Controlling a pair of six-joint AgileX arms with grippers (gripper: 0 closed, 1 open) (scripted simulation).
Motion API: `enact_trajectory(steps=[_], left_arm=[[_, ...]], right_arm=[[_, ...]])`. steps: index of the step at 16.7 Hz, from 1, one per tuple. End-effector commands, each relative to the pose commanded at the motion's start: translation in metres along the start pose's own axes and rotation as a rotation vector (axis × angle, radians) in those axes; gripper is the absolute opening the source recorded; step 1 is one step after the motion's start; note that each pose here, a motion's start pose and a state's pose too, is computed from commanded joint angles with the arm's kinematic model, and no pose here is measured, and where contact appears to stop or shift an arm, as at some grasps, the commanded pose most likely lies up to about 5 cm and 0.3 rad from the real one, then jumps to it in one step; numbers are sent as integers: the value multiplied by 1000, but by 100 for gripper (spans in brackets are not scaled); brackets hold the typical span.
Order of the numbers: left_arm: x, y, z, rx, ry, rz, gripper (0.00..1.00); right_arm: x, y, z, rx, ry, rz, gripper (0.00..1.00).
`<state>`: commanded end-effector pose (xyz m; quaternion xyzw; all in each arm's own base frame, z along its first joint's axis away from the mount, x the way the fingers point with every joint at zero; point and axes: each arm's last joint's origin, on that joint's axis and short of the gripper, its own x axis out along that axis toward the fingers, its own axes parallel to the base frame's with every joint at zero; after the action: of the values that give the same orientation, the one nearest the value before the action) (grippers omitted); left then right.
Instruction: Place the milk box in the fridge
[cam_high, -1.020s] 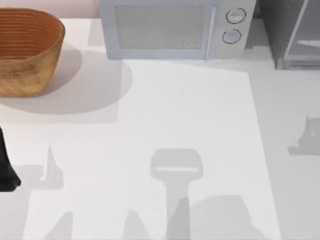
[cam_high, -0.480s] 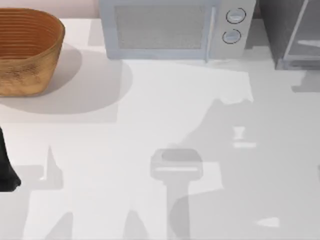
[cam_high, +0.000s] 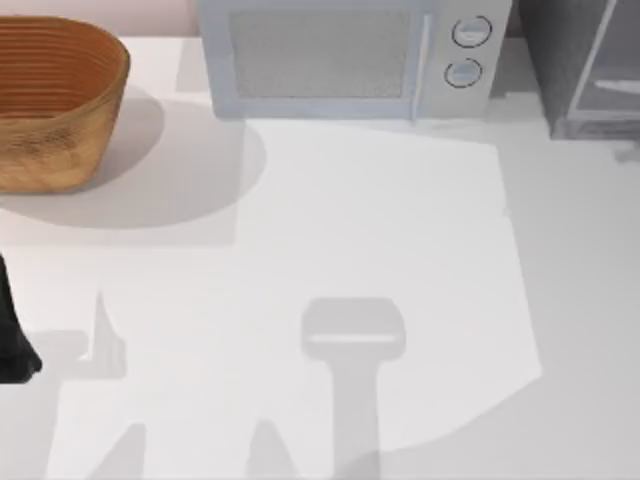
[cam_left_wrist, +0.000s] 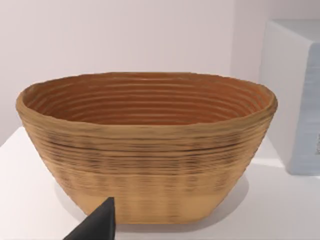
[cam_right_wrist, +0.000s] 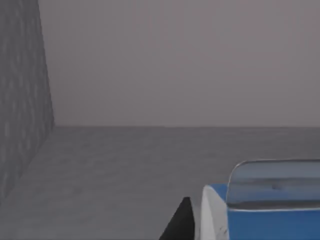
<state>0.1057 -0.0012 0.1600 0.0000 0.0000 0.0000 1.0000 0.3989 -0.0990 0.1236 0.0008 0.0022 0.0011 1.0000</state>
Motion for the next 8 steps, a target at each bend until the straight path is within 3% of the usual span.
enact_trajectory(steps=[8], left_arm=[[0,0,0,0,0,0,100]], right_arm=[[6,-3,-14,4,2,5,0]])
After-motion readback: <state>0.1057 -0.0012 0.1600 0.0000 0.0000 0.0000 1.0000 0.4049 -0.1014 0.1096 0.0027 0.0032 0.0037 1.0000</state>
